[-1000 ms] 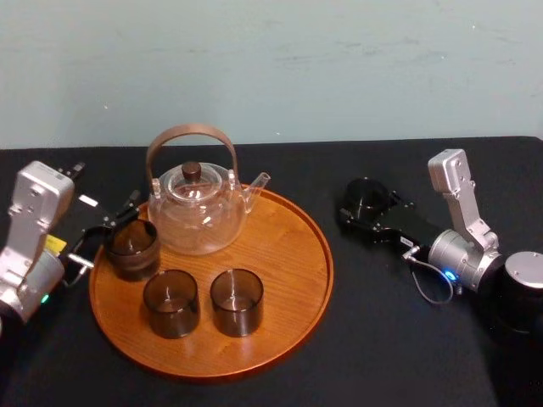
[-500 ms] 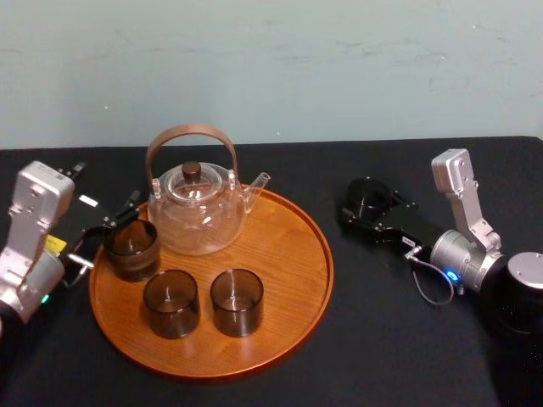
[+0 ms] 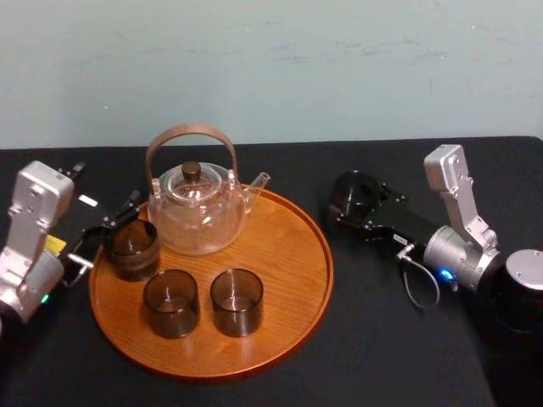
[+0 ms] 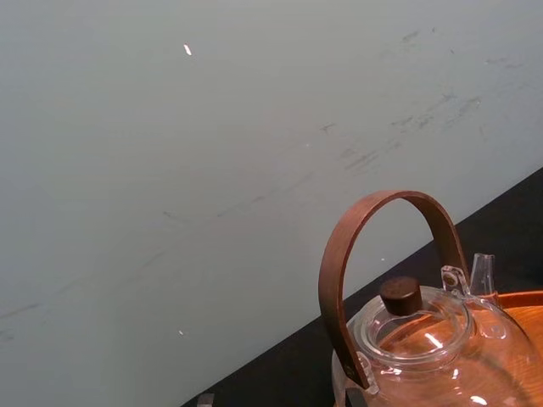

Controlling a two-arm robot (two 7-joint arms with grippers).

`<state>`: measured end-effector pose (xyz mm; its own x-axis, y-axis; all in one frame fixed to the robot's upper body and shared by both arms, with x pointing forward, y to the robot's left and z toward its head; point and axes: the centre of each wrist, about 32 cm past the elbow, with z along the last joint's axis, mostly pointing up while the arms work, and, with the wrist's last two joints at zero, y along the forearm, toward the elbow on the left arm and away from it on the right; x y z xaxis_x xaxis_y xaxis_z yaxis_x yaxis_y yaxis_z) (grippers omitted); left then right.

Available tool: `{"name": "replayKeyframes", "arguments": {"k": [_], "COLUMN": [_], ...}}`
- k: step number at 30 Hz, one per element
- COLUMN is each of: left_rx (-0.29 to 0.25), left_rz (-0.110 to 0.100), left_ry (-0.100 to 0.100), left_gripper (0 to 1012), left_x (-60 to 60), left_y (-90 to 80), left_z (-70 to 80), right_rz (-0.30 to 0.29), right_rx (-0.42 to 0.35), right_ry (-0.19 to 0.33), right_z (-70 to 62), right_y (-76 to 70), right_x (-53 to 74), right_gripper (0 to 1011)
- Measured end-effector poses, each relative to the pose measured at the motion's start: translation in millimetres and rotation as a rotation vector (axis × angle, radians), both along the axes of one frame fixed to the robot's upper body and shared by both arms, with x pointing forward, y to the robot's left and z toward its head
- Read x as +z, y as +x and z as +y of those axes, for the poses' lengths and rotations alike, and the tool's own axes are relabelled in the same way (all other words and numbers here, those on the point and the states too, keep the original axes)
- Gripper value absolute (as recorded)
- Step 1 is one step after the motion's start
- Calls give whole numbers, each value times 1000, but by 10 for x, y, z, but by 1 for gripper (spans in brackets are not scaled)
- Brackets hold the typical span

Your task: Pick up the glass from the table and place it on the tray.

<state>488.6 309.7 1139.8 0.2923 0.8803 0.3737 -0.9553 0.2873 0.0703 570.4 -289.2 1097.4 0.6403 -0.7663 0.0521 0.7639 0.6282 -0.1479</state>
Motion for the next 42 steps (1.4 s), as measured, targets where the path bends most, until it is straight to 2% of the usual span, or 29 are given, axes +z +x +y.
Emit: {"name": "replayKeyframes", "arguments": {"k": [9, 42], "left_rx": [0, 0], "left_rz": [0, 0], "left_ry": [0, 0], "left_gripper": [1002, 1001], "left_x": [0, 0], "left_y": [0, 0], "left_z": [0, 0], "right_rz": [-19, -8], "right_rx": [71, 226], "right_ry": [0, 1], "right_z": [174, 622], "right_y": [-33, 14], "right_x": [72, 69], "right_gripper": [904, 904]}}
